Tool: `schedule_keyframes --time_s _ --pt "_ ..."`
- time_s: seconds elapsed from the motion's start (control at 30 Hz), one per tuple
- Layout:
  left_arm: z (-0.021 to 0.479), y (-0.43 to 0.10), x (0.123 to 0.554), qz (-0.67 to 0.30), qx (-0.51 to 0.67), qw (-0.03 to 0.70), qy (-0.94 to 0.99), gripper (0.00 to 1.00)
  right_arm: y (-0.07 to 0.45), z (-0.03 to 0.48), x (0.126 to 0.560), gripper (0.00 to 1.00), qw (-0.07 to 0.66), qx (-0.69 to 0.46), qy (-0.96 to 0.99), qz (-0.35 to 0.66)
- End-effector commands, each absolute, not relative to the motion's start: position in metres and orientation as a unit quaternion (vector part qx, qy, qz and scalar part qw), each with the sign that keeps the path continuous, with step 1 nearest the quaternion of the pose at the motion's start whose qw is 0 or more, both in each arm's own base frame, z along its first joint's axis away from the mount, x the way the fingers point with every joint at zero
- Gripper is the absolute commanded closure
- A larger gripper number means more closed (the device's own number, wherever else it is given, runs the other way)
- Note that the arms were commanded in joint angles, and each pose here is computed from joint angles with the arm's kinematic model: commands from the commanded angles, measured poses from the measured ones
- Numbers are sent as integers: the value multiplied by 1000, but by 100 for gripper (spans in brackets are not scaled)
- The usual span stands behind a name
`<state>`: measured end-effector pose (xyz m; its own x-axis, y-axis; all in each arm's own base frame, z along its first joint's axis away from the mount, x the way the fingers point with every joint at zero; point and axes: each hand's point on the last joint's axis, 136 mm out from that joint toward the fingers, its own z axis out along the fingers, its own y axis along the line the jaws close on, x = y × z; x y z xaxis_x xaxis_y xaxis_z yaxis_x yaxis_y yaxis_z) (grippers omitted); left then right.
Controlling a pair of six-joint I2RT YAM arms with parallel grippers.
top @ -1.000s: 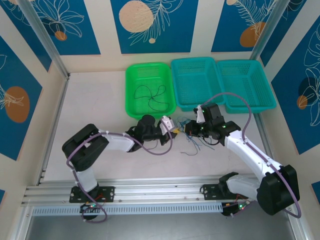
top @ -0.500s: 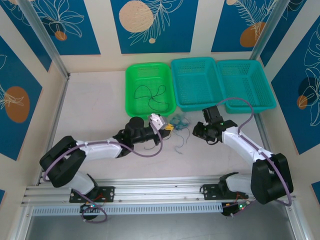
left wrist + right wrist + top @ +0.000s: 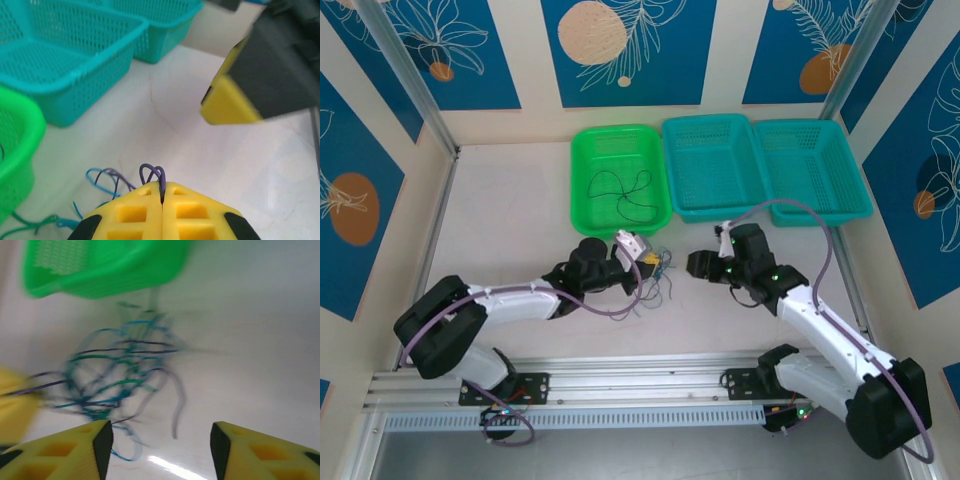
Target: Untangle the cables
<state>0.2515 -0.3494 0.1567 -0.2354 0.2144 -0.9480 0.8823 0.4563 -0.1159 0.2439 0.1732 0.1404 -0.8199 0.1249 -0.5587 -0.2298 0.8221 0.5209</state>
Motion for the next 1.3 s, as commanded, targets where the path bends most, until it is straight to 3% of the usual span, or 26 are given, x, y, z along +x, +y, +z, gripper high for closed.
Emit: schedule_keyframes --time_s 0.0,0.17,0.33,0.63,0.73,0.77,0.83,0.9,1.27 --pt "143 -338 252 -339 355 463 738 100 207 138 234 39 324 -116 881 325" --pt "123 -313 246 -314 320 438 779 100 238 121 238 36 330 -156 874 322" --pt "101 -285 237 -290 278 420 814 100 275 98 239 32 264 -196 887 323" --pt "85 -248 223 -262 220 391 855 100 302 40 259 33 193 -191 935 230" --pt "84 -235 219 -256 196 391 862 100 292 18 267 49 169 -161 957 174" --pt "84 -231 217 -255 190 394 862 100 289 13 268 58 165 -153 961 163" --pt "86 -223 214 -254 177 398 864 100 280 6 269 85 159 -133 968 143" --pt "86 -215 212 -248 167 402 866 100 269 5 271 100 162 -110 972 132" --pt "90 -182 211 -220 132 423 869 100 117 25 275 100 212 221 943 130"
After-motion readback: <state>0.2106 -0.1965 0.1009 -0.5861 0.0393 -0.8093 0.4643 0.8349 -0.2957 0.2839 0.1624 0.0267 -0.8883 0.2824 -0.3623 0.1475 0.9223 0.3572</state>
